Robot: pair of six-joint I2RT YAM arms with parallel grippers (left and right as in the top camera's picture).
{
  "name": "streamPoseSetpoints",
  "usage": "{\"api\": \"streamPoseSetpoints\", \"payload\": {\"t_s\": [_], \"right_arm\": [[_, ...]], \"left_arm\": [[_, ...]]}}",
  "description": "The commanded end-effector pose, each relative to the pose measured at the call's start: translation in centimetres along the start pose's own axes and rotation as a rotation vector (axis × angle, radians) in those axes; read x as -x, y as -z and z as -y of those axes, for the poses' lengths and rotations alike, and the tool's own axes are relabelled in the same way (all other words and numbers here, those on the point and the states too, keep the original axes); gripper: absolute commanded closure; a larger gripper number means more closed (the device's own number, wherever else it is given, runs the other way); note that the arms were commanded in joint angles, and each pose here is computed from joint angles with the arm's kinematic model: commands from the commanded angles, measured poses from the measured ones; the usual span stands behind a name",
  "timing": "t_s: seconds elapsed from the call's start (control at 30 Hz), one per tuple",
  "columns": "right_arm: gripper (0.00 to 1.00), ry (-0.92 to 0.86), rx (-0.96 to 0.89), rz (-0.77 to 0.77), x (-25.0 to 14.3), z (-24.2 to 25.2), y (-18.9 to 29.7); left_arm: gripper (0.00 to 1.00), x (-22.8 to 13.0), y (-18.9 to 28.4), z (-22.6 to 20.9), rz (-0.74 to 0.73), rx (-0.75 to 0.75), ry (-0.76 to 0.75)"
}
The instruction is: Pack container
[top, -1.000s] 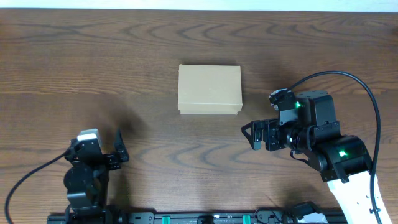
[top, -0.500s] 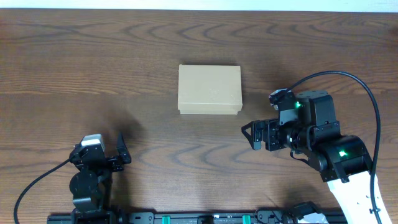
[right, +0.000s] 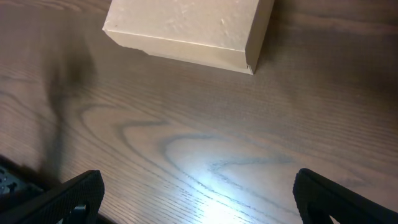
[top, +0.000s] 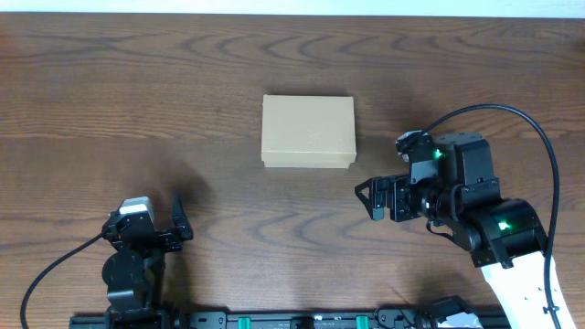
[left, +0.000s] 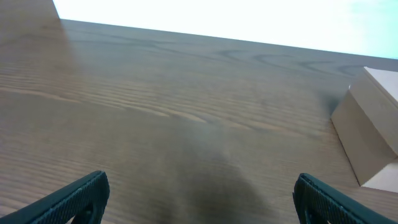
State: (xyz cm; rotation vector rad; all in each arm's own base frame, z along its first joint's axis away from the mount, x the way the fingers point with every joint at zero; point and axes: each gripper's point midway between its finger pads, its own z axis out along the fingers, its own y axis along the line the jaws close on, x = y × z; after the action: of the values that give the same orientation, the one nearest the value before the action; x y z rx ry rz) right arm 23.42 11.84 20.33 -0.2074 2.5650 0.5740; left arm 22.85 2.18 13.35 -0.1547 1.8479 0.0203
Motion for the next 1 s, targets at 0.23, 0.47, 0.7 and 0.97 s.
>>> {"api": "streamPoseSetpoints", "payload": {"t_s": [0.23,0.47,0.7,0.97], "right_arm": [[0.01,-0.003,0.0,0.001,-0.1,-0.2,0.1],[0.01,0.001,0.002,0.002,-0.1,-0.3,0.1],[0.01,0.109,-0.061,0.156,0.5,0.0,3.7],[0.01,0.271,-0.026,0.437,-1.5,-1.1,7.0]], "left_arm": [[0.04,-1.0,-0.3,0.0,-0.019,0.002,0.017],[0.05,-1.0,-0.3,0.0,-0.019,0.002,0.016],[0.05,-1.0,-0.3,0.0,-0.019,0.002,0.017],[0.05,-1.0,-0.3,0.0,-0.019,0.001,0.016]]}}
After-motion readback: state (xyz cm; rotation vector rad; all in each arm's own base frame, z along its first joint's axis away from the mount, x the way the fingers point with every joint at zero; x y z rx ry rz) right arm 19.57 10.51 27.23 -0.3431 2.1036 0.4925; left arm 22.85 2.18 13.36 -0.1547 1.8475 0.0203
